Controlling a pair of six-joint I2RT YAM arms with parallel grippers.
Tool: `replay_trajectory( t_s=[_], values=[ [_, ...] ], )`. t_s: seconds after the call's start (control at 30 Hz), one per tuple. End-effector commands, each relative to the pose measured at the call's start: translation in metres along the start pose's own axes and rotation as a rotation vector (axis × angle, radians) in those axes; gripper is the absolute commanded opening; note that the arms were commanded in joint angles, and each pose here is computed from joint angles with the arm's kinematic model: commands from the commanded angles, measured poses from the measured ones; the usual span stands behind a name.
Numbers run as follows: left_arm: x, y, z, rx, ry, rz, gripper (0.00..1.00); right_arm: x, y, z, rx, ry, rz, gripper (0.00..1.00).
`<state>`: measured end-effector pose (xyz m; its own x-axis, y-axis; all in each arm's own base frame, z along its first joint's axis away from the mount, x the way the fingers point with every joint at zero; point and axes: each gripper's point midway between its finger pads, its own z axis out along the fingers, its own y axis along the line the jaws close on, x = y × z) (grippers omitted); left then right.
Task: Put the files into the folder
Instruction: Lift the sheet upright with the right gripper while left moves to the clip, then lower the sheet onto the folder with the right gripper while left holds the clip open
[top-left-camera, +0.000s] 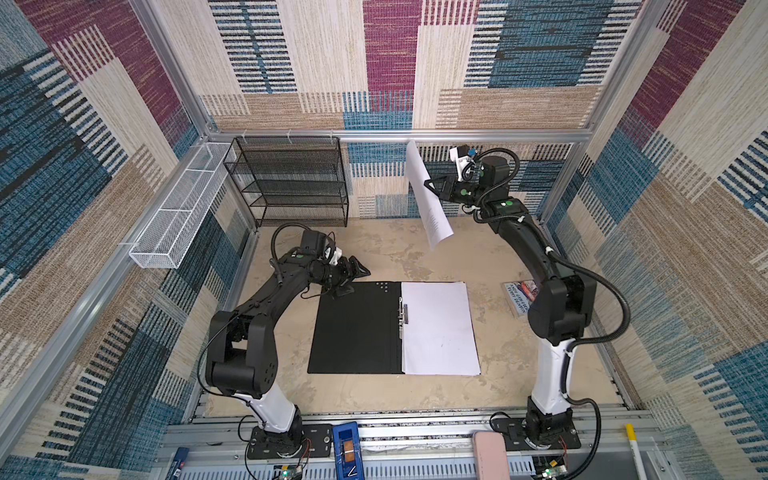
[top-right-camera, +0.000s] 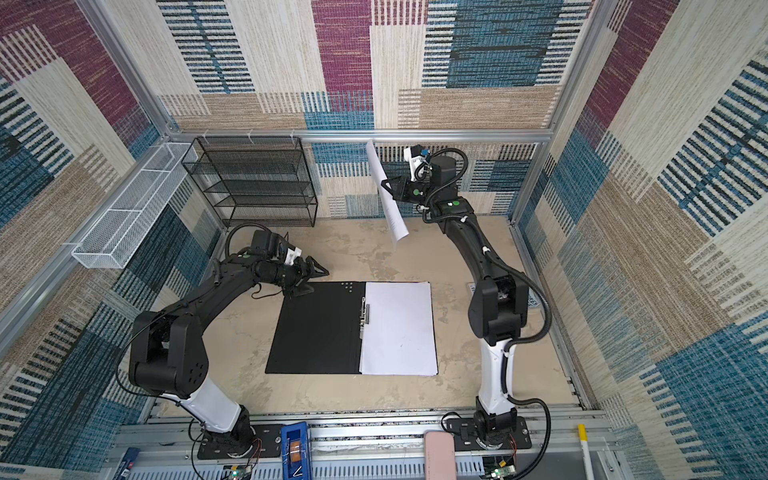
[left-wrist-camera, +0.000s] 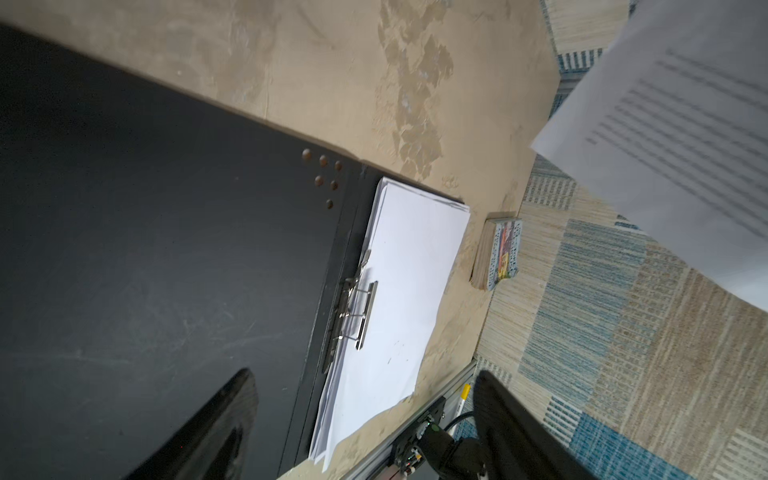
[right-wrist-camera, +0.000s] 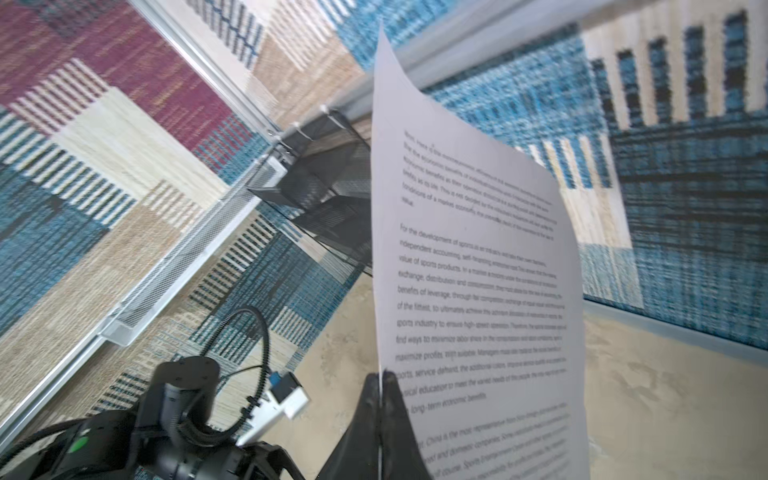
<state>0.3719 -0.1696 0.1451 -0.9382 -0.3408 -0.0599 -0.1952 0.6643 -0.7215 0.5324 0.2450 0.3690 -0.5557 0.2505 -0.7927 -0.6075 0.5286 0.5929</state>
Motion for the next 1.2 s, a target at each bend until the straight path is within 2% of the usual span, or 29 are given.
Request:
replay_trajectory(
  t_s=[0.0, 0.1, 0.3, 0.43, 0.53, 0.6, 0.73, 0.93, 1.17],
  values=[
    [0.016, 0.014, 0.001, -0.034, 0.009, 0.047, 0.82, 0.012, 0.023, -0.022, 0.031, -0.026, 0.022, 0.0],
    [0.032, 0.025, 0.004, -0.047, 0.029, 0.049, 0.82, 0.035, 0.045, -0.056, 0.026, -0.05, 0.091, 0.0],
    [0.06, 0.029, 0.01, -0.018, 0.07, 0.08, 0.84, 0.098, 0.041, -0.123, 0.13, -0.072, 0.195, 0.0],
    [0.072, 0.034, 0.016, -0.033, 0.089, 0.089, 0.85, 0.137, 0.012, -0.16, 0.235, -0.078, 0.263, 0.0],
    [0.079, 0.038, 0.025, -0.039, 0.108, 0.084, 0.85, 0.174, -0.025, -0.179, 0.307, -0.062, 0.351, 0.0],
    [0.083, 0.04, 0.032, -0.039, 0.123, 0.075, 0.85, 0.197, -0.048, -0.186, 0.361, -0.056, 0.378, 0.0],
    [0.089, 0.042, 0.041, -0.036, 0.138, 0.063, 0.84, 0.232, -0.074, -0.184, 0.411, -0.002, 0.346, 0.0],
    [0.095, 0.043, 0.049, -0.029, 0.168, 0.061, 0.84, 0.275, -0.084, -0.18, 0.366, 0.086, 0.297, 0.0],
    [0.108, 0.033, 0.057, -0.013, 0.201, 0.088, 0.84, 0.297, -0.087, -0.184, 0.364, 0.101, 0.321, 0.0]
  ],
)
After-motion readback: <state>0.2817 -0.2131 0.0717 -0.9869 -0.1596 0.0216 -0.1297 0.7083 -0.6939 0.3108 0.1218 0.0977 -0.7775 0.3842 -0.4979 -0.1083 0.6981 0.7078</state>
